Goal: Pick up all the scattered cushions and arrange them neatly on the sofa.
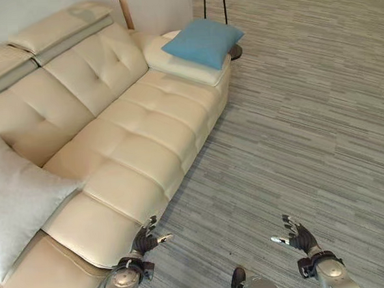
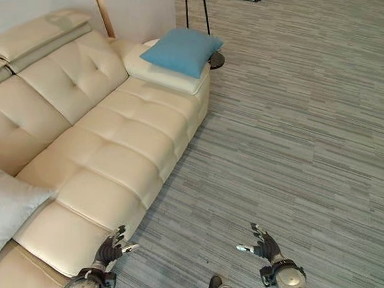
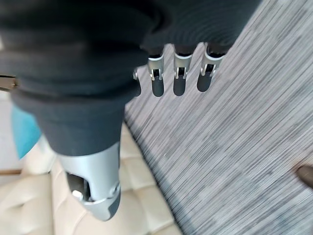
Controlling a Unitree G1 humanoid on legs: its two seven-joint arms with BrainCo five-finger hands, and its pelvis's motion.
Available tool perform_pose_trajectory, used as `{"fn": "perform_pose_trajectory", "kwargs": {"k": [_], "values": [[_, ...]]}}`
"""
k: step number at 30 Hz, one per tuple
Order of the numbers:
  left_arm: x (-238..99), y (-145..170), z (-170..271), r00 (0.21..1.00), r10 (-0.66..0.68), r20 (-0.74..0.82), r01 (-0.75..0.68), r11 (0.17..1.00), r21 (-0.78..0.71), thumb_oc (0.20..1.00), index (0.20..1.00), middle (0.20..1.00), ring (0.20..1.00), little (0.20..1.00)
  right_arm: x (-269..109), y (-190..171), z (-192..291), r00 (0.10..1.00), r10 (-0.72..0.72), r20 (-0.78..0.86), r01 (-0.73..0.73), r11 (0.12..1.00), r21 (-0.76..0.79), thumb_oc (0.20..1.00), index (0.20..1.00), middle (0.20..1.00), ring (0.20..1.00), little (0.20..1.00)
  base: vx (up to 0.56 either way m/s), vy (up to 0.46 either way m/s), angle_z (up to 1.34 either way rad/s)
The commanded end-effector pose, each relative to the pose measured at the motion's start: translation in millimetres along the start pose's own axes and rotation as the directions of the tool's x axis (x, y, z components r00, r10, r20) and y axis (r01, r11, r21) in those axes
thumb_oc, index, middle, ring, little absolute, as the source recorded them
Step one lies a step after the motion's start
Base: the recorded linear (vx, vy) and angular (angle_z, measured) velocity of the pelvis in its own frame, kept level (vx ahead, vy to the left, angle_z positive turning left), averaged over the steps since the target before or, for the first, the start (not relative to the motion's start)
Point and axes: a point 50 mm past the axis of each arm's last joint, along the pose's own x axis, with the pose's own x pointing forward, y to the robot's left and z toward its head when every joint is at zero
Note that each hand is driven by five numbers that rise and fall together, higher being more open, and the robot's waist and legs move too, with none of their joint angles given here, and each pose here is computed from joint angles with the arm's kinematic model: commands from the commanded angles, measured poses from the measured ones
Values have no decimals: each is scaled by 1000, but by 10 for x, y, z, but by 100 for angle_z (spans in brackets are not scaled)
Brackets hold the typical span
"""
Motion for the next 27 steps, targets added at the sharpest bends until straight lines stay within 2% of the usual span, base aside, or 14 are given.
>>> {"fn": "perform_pose_trajectory", "kwargs": {"k": [1, 7, 15, 20, 27], "values": [[6, 8, 123, 997, -7, 74, 6, 1000, 2, 1000, 1000, 1000, 1000, 1000, 52, -37, 227, 994, -17, 109, 15, 1000, 14, 1000, 1000, 1000, 1000, 1000, 163, -41, -43], [-61, 27, 25, 999, 2, 43, -3, 1000, 13, 1000, 1000, 1000, 1000, 1000, 63, -40, 215, 995, -14, 100, 15, 1000, -10, 1000, 1000, 1000, 1000, 1000, 275, -5, -43], [-119, 123, -81, 999, 35, 4, -35, 999, 7, 1000, 1000, 1000, 1000, 1000, 71, 67, 230, 994, 35, 104, -34, 999, -15, 1000, 1000, 1000, 1000, 1000, 369, 181, -62], [-86, 237, 28, 998, 57, 41, -59, 998, 39, 1000, 1000, 1000, 1000, 1000, 126, 139, 364, 987, 54, 150, -54, 999, 1, 1000, 1000, 1000, 1000, 1000, 303, 198, -45], [-67, 230, 82, 996, 59, 64, -61, 997, 39, 1000, 1000, 1000, 1000, 1000, 149, 159, 481, 979, 70, 190, -68, 998, -13, 1000, 1000, 1000, 1000, 1000, 241, 36, -21]]}}
